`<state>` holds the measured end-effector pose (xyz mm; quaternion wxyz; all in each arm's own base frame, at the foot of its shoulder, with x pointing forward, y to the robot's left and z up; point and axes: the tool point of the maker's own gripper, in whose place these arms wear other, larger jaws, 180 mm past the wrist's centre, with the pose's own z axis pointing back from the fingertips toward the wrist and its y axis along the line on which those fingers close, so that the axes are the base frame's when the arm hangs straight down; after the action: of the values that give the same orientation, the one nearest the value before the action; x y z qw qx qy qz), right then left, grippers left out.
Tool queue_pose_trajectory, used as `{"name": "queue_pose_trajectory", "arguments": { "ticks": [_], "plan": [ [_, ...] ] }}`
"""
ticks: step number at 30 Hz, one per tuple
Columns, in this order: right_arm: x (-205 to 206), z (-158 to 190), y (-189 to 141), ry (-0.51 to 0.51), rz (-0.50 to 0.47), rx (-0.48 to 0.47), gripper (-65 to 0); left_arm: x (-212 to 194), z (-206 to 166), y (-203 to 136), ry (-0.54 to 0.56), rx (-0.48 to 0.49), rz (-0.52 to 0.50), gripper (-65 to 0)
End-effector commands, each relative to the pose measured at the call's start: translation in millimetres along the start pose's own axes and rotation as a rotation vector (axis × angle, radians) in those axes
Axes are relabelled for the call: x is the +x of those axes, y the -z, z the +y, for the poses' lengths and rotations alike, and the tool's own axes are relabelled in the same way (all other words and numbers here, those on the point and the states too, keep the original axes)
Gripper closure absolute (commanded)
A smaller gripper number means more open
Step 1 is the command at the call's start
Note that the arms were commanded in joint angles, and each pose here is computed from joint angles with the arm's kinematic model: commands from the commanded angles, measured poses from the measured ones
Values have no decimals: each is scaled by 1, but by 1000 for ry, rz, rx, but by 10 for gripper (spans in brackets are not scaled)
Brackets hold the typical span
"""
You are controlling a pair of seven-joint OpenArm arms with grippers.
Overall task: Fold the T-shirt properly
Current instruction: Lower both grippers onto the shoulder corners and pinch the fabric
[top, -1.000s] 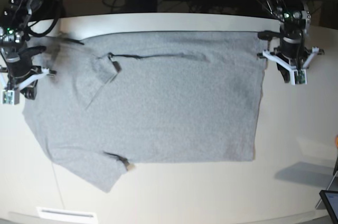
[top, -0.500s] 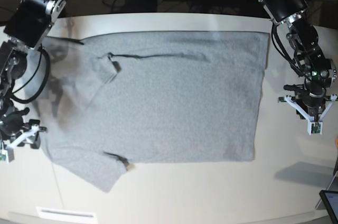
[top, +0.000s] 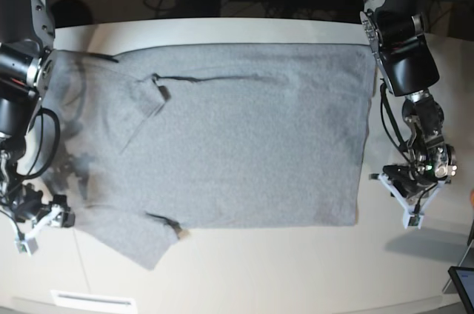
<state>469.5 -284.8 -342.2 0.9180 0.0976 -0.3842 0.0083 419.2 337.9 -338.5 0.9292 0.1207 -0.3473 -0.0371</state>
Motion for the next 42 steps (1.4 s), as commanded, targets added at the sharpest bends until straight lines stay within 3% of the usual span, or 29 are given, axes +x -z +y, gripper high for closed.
{"name": "queue_pose_trajectory", "arguments": {
  "ticks": [1,5,8,11,17,20,21,24,25,26,28,33,36,39,42],
  "plan": [
    [32,-13,-10,13,-75,-19,-428,20,13,-3,-11,22,-50,-104],
    [36,-23,-5,68,-96,-13,-628,19,10,8,-46,-7,-28,-255],
    [39,-26,-4,88,-122,-12,-650,22,9,12,-57,-16,-42,-366],
    [44,-27,-1,117,-147,-10,-650,20,6,17,-65,-27,-56,-406],
    [20,-37,12,192,-154,-49,-650,23,4,11,-48,-19,-83,-403],
    [12,-35,12,102,-148,-71,-650,26,3,-10,7,17,-156,-375],
    [9,-33,10,62,-149,-76,-618,29,-4,-20,26,21,-202,-322],
    [5,-20,-2,-69,-188,-80,-408,28,-18,-52,32,44,-343,-64],
    [-3,-15,-6,-99,-197,-81,-347,24,-25,-60,10,44,-384,-22],
    [-7,-9,-13,-131,-214,-84,-325,19,-30,-69,-10,44,-423,-35],
    [-25,2,-20,-148,-230,-112,-354,3,-42,-79,-57,40,-459,-86],
    [-64,7,-58,-156,-260,-246,-592,-38,-71,-93,-86,11,-416,-237],
    [-85,18,-78,-170,-260,-265,-595,-55,-86,-104,-101,-3,-398,-321],
    [-111,33,-82,-156,-228,-240,-595,-79,-99,-110,-142,-8,-353,-324],
    [-142,39,-77,-121,-132,-229,-595,-103,-104,-109,-190,9,-297,-324]
  ]
}}
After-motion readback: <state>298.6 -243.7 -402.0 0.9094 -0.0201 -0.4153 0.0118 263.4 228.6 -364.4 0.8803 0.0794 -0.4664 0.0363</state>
